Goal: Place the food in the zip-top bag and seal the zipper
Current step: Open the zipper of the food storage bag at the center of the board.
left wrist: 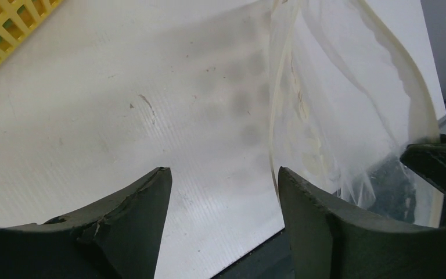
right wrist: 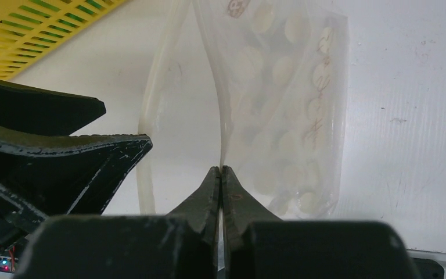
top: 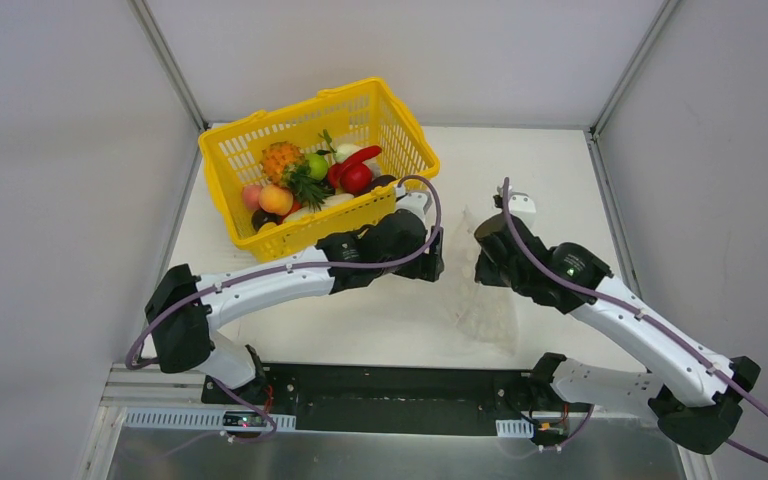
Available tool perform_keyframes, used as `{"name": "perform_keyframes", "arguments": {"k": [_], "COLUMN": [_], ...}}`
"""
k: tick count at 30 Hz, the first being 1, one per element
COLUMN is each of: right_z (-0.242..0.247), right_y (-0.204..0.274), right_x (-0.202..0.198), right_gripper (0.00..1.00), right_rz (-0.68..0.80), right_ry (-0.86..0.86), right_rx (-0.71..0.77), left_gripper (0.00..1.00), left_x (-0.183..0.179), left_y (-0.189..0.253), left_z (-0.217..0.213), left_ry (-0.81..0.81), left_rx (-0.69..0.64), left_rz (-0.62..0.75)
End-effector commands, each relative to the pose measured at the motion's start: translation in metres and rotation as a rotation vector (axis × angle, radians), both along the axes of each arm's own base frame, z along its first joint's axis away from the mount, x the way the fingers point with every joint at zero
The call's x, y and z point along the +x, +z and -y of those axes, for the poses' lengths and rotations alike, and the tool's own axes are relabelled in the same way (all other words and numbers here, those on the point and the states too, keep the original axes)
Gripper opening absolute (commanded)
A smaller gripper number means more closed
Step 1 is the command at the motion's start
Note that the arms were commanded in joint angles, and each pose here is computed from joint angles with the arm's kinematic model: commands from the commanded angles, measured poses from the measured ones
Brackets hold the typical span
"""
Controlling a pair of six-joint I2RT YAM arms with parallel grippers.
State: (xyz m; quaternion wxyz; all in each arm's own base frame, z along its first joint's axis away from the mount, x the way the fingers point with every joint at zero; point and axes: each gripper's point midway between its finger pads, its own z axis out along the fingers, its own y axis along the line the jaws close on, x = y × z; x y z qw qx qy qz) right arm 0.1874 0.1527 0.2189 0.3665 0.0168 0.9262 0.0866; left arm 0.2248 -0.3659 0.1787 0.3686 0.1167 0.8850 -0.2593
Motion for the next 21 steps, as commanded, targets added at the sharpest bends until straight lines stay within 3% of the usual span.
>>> {"name": "perform_keyframes", "arguments": {"k": [1,6,21], "right_z": [-0.008,-0.009,-0.014], "right_y": [0.004,0.003,-0.002], "right_x": [0.006,0.008,0.005], "right_gripper": [0.00,0.00,0.00], "right_rz": [0.036,0.047,0.038], "right_ry": [-0.005,-0.008,0.013], "right_rx": [0.051,0.059,0.088], "left_gripper": [0.72,0.83,0.92], "left_x": [-0.005,-0.009,0.008], "left_y": [0.038,0.062,0.147], "left_z": [-0.001,-0.013,-0.078], "left_ry": [-0.079,-0.100,-0.051], "left_rx": [-0.040,-0.057,-0.009], "left_rz": [0.056,0.111,0.286]}}
